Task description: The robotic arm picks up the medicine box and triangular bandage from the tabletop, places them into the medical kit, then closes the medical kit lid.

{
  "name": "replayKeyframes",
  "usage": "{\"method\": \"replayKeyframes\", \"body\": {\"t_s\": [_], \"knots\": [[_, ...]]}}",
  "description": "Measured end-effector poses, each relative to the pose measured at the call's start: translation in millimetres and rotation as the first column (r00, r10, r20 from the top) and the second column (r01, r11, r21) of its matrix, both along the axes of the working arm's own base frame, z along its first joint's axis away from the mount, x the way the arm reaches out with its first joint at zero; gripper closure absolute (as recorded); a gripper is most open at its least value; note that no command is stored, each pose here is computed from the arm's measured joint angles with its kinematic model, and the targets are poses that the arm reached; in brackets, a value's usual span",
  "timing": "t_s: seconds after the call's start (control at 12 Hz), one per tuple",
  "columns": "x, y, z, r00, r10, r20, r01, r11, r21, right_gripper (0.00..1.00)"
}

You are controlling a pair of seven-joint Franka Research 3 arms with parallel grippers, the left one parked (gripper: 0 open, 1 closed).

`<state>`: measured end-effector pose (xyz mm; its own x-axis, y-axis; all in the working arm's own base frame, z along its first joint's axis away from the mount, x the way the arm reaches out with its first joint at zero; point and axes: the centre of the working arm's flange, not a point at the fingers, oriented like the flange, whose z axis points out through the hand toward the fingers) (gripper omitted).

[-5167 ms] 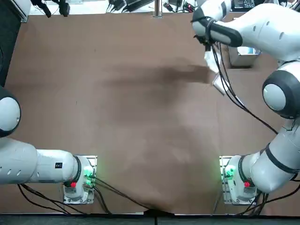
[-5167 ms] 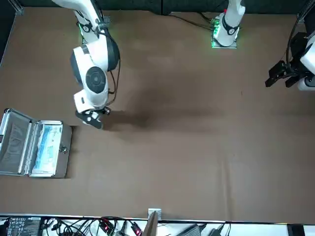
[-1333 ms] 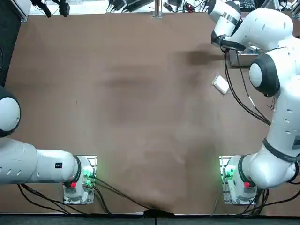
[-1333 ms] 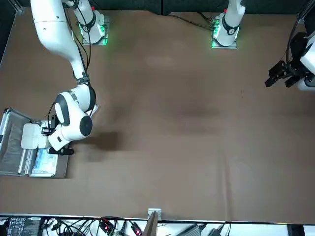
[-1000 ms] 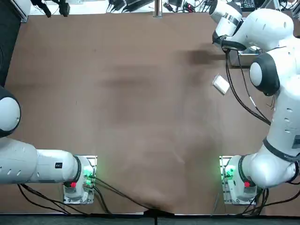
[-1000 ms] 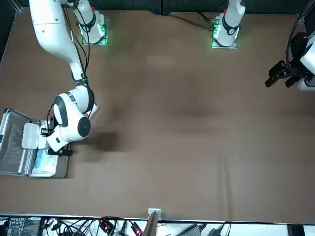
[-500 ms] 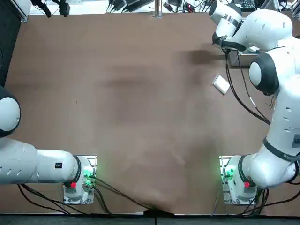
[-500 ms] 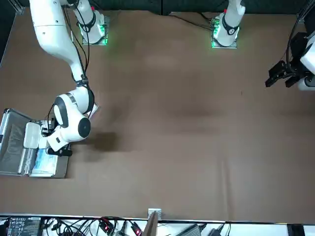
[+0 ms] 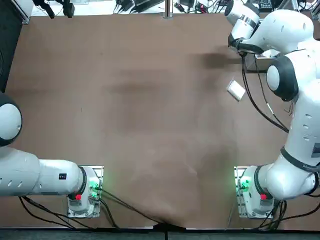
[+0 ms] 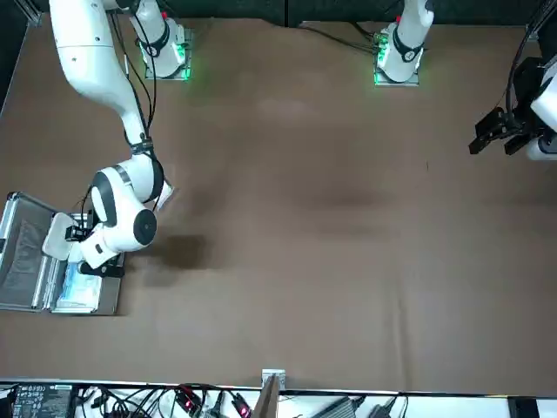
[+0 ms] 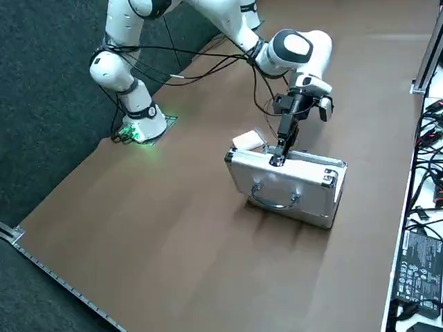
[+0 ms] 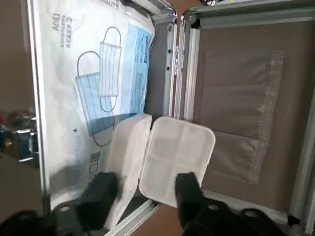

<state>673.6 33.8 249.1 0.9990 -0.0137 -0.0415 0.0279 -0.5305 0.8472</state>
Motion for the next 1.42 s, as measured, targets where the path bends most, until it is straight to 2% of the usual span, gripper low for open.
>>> {"method": "replayKeyframes", "body": {"t_s": [0.17,0.25,0.5,0.83,1.17,1.42], "knots": [[1,0,3,1.000,-0.001,0.006,0.001,1.000,0.002,0.03],[3,0,7,1.000,-0.001,0.014,0.001,1.000,0.003,0.00],[6,-1,31,0.999,-0.009,0.035,0.008,0.999,0.031,0.00],[4,-15,69,0.998,-0.057,0.025,0.053,0.987,0.151,0.00],[5,-23,79,0.997,-0.067,0.033,0.060,0.983,0.173,0.00],[5,-20,91,0.999,-0.053,0.004,0.050,0.971,0.234,0.00]]}}
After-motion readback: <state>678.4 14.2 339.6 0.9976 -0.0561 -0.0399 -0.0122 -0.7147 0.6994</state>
